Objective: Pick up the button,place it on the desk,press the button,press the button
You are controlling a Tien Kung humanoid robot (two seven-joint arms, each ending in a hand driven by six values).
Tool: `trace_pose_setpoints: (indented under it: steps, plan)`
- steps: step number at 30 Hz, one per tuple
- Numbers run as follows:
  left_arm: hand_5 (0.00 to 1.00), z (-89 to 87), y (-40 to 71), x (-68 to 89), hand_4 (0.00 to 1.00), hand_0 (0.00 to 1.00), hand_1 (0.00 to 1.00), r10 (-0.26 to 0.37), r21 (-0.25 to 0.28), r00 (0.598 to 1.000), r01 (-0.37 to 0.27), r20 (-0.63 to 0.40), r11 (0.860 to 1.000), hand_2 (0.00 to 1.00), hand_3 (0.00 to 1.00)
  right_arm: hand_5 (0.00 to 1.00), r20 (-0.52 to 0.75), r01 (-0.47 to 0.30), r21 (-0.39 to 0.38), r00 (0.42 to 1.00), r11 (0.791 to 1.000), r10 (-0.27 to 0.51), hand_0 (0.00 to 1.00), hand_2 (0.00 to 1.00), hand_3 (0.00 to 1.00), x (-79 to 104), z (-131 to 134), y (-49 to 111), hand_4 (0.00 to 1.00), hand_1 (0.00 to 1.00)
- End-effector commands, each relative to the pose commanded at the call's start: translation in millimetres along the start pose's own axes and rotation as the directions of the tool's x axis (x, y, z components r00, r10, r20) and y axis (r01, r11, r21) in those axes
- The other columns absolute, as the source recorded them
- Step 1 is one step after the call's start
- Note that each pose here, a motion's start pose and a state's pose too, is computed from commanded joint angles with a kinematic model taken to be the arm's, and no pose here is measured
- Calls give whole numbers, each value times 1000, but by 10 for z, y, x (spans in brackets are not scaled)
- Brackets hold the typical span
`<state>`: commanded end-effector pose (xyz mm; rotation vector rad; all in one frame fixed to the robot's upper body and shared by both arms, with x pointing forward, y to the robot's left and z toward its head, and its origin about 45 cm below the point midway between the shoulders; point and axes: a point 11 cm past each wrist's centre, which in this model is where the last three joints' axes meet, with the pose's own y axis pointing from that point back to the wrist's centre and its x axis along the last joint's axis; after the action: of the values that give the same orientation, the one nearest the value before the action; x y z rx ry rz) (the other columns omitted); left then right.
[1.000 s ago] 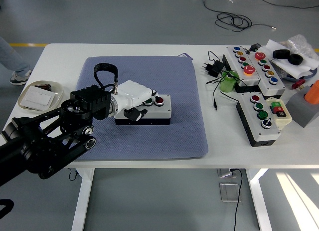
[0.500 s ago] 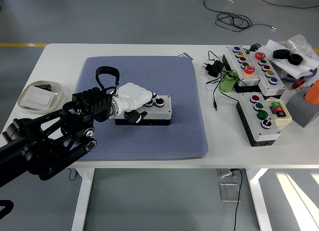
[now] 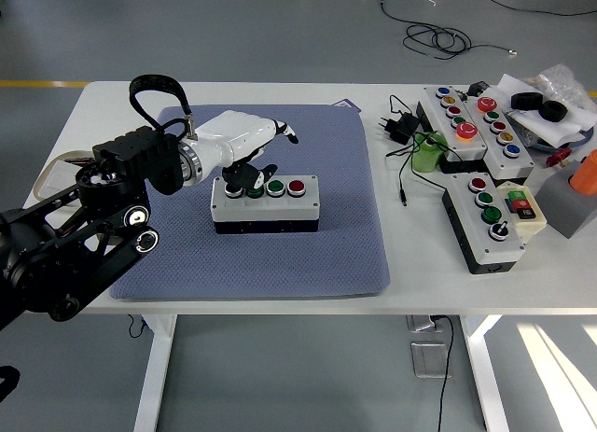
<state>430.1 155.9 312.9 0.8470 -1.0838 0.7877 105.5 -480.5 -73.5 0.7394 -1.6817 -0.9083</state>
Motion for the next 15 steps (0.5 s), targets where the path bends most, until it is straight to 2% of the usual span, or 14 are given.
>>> trace_pose_setpoints:
  steps: [1, 3, 4, 7, 9, 10, 13, 14, 15]
  plan:
    - [331, -8, 2, 16, 784, 2, 2, 8, 1, 1000, -8, -12, 1000, 38, 849, 479, 0, 0, 0, 1000, 1000, 0, 787, 817, 751, 0, 1, 0, 412, 797]
    - [331, -131, 11, 108, 784, 2, 2, 80, 25, 989, -78, -127, 997, 38, 849, 479, 0, -1, -2, 1000, 1000, 1, 787, 817, 751, 2, 12, -2, 412, 797]
    - [800, -168, 15, 143, 858, 79, 58, 112, 31, 978, -108, -177, 994, 133, 897, 479, 0, -1, -4, 1000, 1000, 1, 787, 817, 751, 0, 17, -2, 412, 797]
    - [800, -279, 36, 248, 858, 79, 58, 217, 54, 917, -211, -335, 976, 133, 897, 479, 0, -1, -6, 1000, 1000, 1, 787, 817, 751, -2, 29, -3, 412, 797]
    - [800, -388, 65, 326, 858, 79, 58, 291, 76, 855, -287, -429, 955, 133, 897, 479, 1, -1, -7, 1000, 1000, 1, 787, 817, 751, -2, 37, -4, 412, 797]
    - [998, -431, 83, 364, 787, 559, 639, 325, 87, 822, -323, -468, 942, 679, 964, 479, 0, -2, -8, 1000, 1000, 2, 787, 817, 751, -3, 40, -5, 412, 797]
    - [998, -621, 161, 449, 787, 559, 639, 428, 160, 700, -417, -571, 895, 679, 964, 479, -2, -2, -11, 1000, 1000, 2, 787, 817, 751, 0, 60, -8, 412, 797]
    - [998, -678, 183, 455, 787, 559, 639, 448, 180, 661, -434, -602, 883, 679, 964, 479, -2, -3, -13, 1000, 1000, 3, 787, 817, 751, 1, 68, -9, 412, 797]
    - [998, -706, 191, 453, 787, 559, 639, 451, 191, 633, -437, -629, 879, 679, 964, 479, -2, -3, -14, 1000, 1000, 3, 787, 817, 751, 1, 72, -10, 412, 797]
